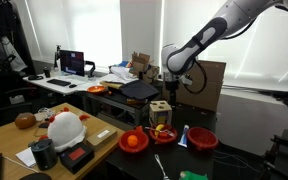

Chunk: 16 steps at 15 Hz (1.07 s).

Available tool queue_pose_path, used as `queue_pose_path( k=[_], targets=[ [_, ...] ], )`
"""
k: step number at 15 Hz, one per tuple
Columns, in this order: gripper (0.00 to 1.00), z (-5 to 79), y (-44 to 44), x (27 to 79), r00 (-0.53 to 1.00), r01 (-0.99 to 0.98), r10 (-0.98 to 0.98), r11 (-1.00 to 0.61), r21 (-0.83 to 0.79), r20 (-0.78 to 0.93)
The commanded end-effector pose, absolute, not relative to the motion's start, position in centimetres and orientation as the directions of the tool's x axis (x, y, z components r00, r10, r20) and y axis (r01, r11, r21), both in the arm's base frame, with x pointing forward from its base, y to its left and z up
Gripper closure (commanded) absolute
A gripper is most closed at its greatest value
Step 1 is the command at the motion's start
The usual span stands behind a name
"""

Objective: Remove the fork from the bowl

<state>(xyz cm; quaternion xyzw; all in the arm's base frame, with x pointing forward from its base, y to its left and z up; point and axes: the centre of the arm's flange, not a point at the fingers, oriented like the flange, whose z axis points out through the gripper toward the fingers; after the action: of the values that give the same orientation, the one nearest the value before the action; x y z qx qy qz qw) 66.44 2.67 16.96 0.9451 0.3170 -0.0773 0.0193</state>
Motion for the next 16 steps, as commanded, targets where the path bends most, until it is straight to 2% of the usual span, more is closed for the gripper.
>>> queue_pose_path(
  k=[1,6,16],
  targets=[
    [0.00,14.4,4.8,66.5,0.776,0.624,0.619,-0.781,0.005,-0.122],
    [0.00,11.0,6.2,66.3,0.788,0.614,0.613,-0.789,0.012,-0.056],
    [0.00,6.5,5.5,65.5,0.809,0.586,0.585,-0.811,-0.009,-0.061]
  ],
)
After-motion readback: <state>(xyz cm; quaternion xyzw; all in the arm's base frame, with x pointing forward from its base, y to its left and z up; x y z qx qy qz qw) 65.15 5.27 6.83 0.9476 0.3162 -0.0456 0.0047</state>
